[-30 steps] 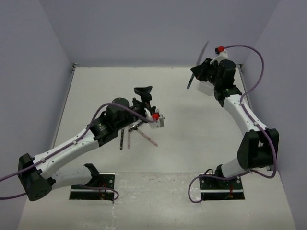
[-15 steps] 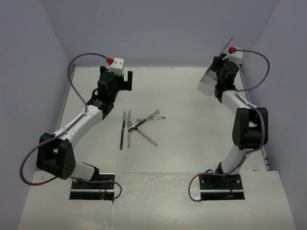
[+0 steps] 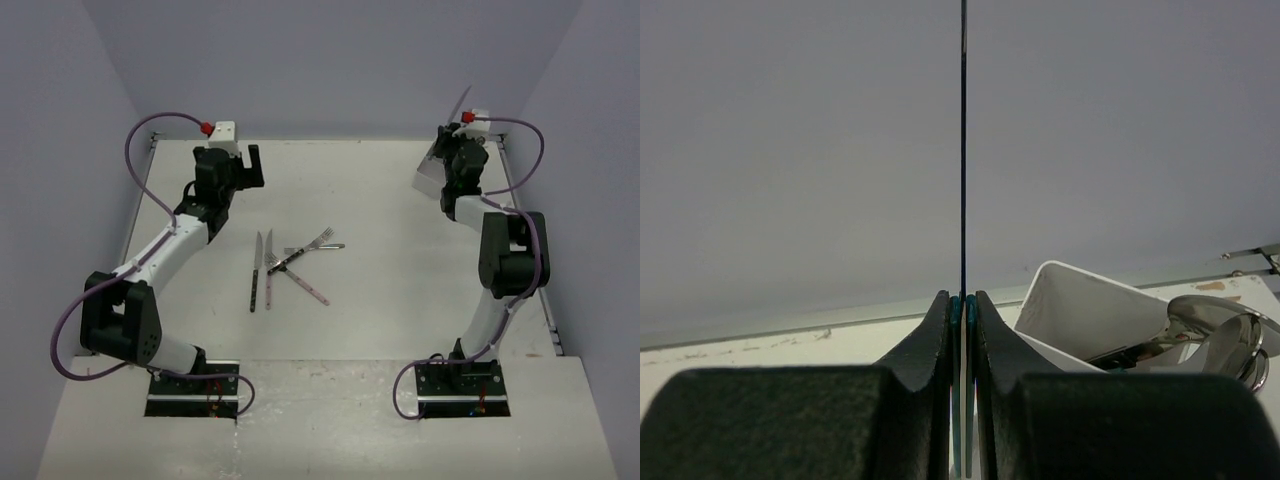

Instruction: Sort the eating utensils into containers

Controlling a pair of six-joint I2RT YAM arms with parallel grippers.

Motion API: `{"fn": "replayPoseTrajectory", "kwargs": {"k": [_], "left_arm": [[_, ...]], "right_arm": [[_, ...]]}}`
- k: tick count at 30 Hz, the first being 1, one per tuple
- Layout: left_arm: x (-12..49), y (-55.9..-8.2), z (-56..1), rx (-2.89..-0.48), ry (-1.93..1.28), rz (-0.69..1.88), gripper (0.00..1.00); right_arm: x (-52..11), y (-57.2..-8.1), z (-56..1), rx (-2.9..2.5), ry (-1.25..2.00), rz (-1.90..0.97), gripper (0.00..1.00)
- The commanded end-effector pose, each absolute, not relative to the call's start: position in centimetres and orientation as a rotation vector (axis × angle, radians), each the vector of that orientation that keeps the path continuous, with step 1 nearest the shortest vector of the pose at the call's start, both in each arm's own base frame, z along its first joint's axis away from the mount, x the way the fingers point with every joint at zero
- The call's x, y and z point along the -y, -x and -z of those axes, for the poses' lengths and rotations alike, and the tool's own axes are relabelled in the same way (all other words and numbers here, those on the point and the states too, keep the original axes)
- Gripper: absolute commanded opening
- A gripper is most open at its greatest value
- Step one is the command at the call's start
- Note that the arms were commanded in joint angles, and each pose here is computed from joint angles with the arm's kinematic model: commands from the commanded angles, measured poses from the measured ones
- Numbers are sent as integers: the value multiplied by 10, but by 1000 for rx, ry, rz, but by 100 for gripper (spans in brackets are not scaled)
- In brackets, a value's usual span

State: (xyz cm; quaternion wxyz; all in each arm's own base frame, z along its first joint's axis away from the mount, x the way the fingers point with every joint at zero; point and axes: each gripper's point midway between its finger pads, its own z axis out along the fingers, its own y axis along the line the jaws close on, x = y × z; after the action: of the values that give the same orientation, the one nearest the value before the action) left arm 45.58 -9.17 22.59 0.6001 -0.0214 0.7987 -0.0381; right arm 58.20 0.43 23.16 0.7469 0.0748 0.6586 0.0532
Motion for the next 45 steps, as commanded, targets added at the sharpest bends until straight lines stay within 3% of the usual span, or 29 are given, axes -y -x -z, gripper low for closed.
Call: {"fn": "replayPoseTrajectory", "kwargs": {"k": [1, 15, 27, 38, 40, 45], "left_arm": [[86, -458, -224, -1850, 89, 90, 100], [83, -458, -209, -1912, 106, 78, 100], [72, -450, -215, -1920, 149, 35, 100], [61, -429, -192, -1992, 213, -8, 100], [61, -426, -187, -2010, 234, -1, 100], [67, -410, -161, -2107, 249, 44, 100]], "right_arm": [[-5, -581, -246, -1365, -102, -101, 4], [32, -585, -221, -1404, -176, -36, 8], [35, -579, -220, -1391, -189, -31, 21], [35, -545, -235, -1341, -238, -60, 19], [31, -538, -245, -1325, -228, -79, 22], [14, -513, -279, -1336, -152, -140, 41]]}}
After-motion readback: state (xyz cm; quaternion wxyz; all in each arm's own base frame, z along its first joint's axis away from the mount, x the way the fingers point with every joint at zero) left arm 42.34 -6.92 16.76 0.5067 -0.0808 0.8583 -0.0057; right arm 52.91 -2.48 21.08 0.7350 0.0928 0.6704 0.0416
